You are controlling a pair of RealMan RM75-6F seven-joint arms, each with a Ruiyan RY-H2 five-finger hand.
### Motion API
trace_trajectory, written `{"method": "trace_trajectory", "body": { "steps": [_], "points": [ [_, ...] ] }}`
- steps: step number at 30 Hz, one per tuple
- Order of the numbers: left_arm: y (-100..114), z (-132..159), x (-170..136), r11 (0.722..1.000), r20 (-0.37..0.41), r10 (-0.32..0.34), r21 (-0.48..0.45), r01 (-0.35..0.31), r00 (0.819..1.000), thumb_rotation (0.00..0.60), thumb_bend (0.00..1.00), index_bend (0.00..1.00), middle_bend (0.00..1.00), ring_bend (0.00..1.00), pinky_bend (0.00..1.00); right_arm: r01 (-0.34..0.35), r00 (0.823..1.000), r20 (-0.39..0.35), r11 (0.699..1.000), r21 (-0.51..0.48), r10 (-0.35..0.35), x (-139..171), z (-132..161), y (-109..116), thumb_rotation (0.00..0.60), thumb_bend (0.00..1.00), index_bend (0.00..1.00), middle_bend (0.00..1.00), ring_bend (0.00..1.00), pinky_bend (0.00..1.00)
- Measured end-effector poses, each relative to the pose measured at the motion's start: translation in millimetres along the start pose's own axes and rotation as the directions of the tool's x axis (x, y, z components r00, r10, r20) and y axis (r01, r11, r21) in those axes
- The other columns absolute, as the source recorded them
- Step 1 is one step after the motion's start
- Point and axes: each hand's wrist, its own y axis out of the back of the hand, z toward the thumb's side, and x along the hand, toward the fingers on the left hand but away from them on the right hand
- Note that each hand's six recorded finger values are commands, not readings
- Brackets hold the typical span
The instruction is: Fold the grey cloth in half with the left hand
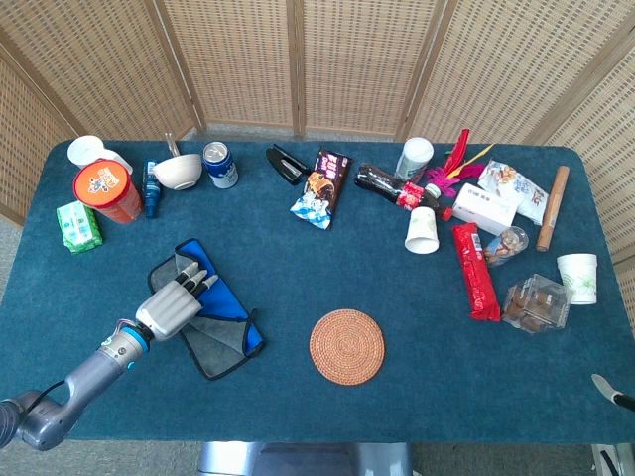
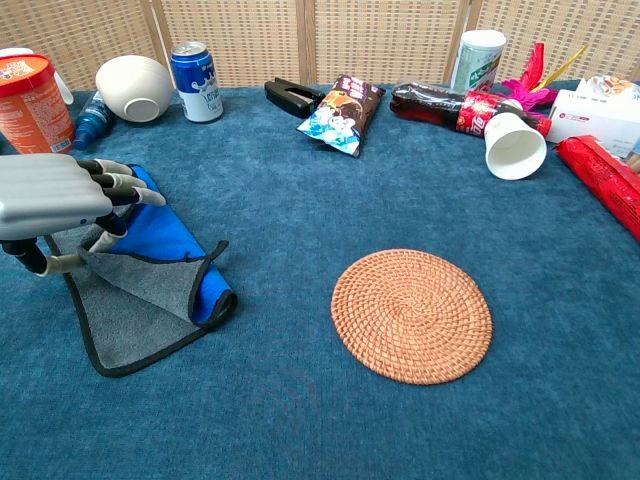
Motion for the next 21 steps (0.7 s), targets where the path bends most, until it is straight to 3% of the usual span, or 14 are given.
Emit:
{"method": "trace_trajectory", "body": {
  "steps": [18, 21],
  "points": [
    [-9.6, -3.9, -4.5, 1.000, -0.004, -0.015, -0.007, 0.015, 1.000, 0.600, 0.50, 0.53, 0.00, 0.00, 0.06, -0.001, 1.000, 0.001, 1.000, 0.008, 0.001, -0.2, 0.7, -1.5, 0.600, 0.00, 0.00, 0.00, 0.00, 0.00],
    [-8.4, -4.7, -5.1, 1.000, -0.005, -0.010, -0.015, 0.010, 1.000, 0.600, 0.50, 0.48, 0.00, 0.00, 0.06, -0.001, 1.000, 0.001, 1.000, 0.009, 0.001, -0.3, 0.9, -1.6, 0.600, 0.00, 0.00, 0.00, 0.00, 0.00]
  ]
}}
